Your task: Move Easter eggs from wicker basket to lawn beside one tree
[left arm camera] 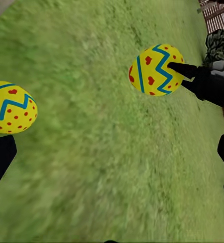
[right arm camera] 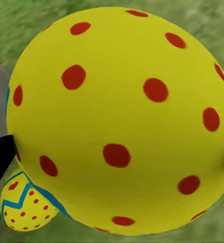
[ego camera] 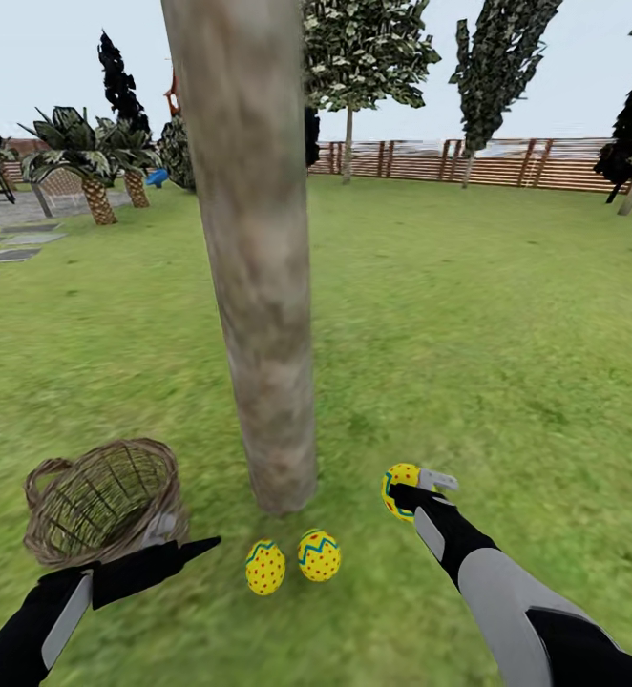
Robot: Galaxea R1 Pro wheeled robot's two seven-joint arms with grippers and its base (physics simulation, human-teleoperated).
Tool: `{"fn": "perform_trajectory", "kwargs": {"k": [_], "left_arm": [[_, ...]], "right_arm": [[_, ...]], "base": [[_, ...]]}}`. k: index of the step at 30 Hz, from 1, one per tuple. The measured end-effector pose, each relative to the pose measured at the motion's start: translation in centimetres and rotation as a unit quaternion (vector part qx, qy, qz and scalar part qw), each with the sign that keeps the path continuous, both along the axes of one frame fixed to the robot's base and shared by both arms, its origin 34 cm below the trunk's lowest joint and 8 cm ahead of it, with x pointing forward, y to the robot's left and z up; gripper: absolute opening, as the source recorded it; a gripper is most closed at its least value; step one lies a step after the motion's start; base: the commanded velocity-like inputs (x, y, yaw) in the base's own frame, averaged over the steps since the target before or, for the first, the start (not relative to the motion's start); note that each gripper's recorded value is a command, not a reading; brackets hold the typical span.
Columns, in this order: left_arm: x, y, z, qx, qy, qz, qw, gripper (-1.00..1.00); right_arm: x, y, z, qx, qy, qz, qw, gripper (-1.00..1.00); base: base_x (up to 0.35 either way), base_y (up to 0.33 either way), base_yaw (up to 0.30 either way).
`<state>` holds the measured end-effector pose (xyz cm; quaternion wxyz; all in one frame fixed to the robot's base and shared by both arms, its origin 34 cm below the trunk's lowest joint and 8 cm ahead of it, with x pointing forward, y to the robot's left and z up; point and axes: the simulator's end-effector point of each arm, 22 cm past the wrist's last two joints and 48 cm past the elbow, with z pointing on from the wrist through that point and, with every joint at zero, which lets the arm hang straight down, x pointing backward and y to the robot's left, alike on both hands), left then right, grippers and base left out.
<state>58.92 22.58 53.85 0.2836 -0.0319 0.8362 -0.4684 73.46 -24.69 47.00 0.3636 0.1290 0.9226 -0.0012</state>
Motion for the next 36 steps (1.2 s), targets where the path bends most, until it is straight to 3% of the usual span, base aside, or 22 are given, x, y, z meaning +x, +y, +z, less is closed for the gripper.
{"fn": "perform_trajectory", "kwargs": {"k": [10, 16, 22, 24, 26, 29, 36], "left_arm": [[0.0, 0.0, 0.0, 0.0, 0.0, 0.0, 1.0, 1.0], [-0.6, 0.4, -1.0, -0.004, 0.017, 0.007, 0.9998, 1.0], [-0.6, 0.3, -1.0, -0.006, 0.017, 0.007, 0.9998, 1.0], [-0.7, 0.3, -1.2, -0.009, 0.015, 0.006, 0.9998, 1.0], [-0.7, 0.5, -1.4, -0.009, 0.013, 0.006, 0.9999, 1.0], [-0.7, 0.8, -1.8, -0.012, 0.011, 0.01, 0.9998, 1.0], [-0.6, 1.5, -3.1, -0.015, 0.007, 0.022, 0.9996, 1.0]], "right_arm": [[0.1, 0.6, 0.2, -0.007, -0.002, 0.013, 0.9999, -1.0], [0.1, 0.9, 0.1, -0.009, -0.001, 0.019, 0.9998, -1.0], [-0.1, 3.3, -0.1, -0.046, -0.001, 0.085, 0.9954, -1.0], [-0.1, 4.6, -0.3, -0.067, -0.004, 0.12, 0.9905, -1.0], [-0.2, 4.8, -0.8, -0.083, -0.003, 0.135, 0.9873, -1.0], [-0.5, 4.2, -1.2, -0.112, 0.003, 0.112, 0.9873, -1.0], [-1.0, 4.7, -2.8, -0.113, 0.005, 0.113, 0.9871, -1.0]], "base": [[0.197, -0.167, 0.119], [0.018, -0.017, 0.003], [0.0, 0.0, 0.0], [0.0, 0.0, 0.0], [0.0, 0.0, 0.0], [0.0, 0.0, 0.0], [0.0, 0.0, 0.0]]}}
